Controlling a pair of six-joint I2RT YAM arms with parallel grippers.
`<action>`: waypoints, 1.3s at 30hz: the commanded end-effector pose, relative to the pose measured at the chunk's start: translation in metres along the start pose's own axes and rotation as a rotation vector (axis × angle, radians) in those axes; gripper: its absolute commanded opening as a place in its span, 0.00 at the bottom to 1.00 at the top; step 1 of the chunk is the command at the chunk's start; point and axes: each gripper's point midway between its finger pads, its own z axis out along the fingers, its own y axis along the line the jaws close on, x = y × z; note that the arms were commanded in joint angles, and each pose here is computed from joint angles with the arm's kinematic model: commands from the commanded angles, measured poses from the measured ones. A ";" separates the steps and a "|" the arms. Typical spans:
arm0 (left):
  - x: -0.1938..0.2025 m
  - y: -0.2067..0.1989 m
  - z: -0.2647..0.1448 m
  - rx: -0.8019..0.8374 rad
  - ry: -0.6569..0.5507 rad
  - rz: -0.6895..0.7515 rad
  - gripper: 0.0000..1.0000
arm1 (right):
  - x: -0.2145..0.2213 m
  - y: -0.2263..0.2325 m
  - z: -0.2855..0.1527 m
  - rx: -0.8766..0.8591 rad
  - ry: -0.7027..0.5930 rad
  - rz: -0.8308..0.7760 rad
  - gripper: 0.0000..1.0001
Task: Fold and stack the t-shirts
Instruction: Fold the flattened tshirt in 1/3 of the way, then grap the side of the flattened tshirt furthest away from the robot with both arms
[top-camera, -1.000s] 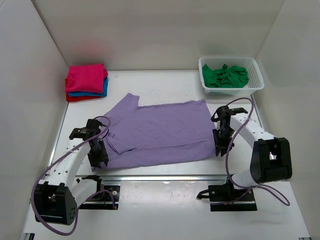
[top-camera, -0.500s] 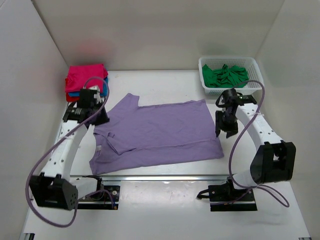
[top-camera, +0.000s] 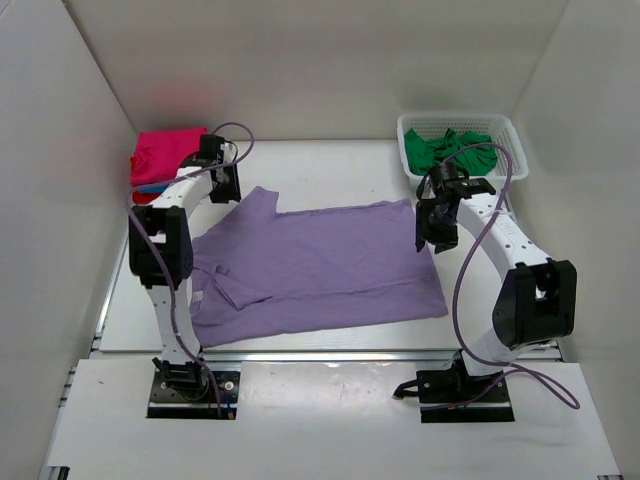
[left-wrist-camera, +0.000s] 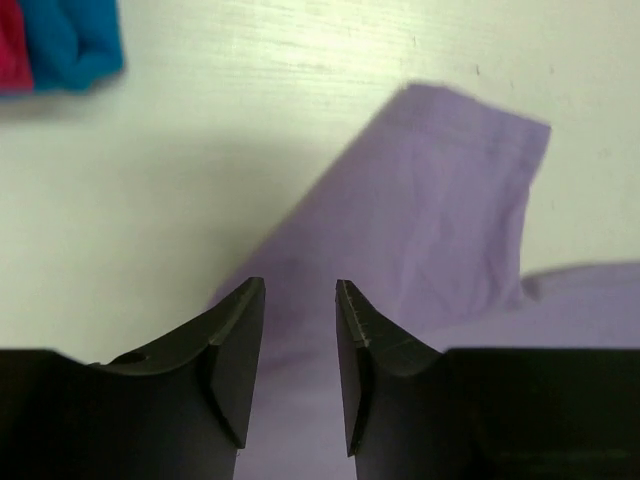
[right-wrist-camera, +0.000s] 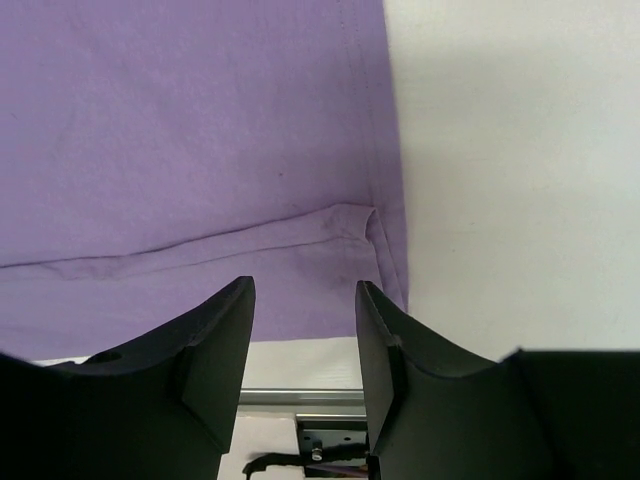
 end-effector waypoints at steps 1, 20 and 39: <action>-0.061 -0.006 -0.001 0.041 -0.142 0.034 0.47 | -0.014 0.003 -0.005 -0.015 -0.055 0.022 0.42; -0.046 -0.047 0.061 0.252 0.137 0.210 0.59 | -0.016 0.004 0.005 -0.025 -0.037 0.024 0.42; 0.000 -0.048 0.044 0.394 0.297 0.194 0.08 | -0.015 0.012 0.001 -0.062 -0.045 0.024 0.42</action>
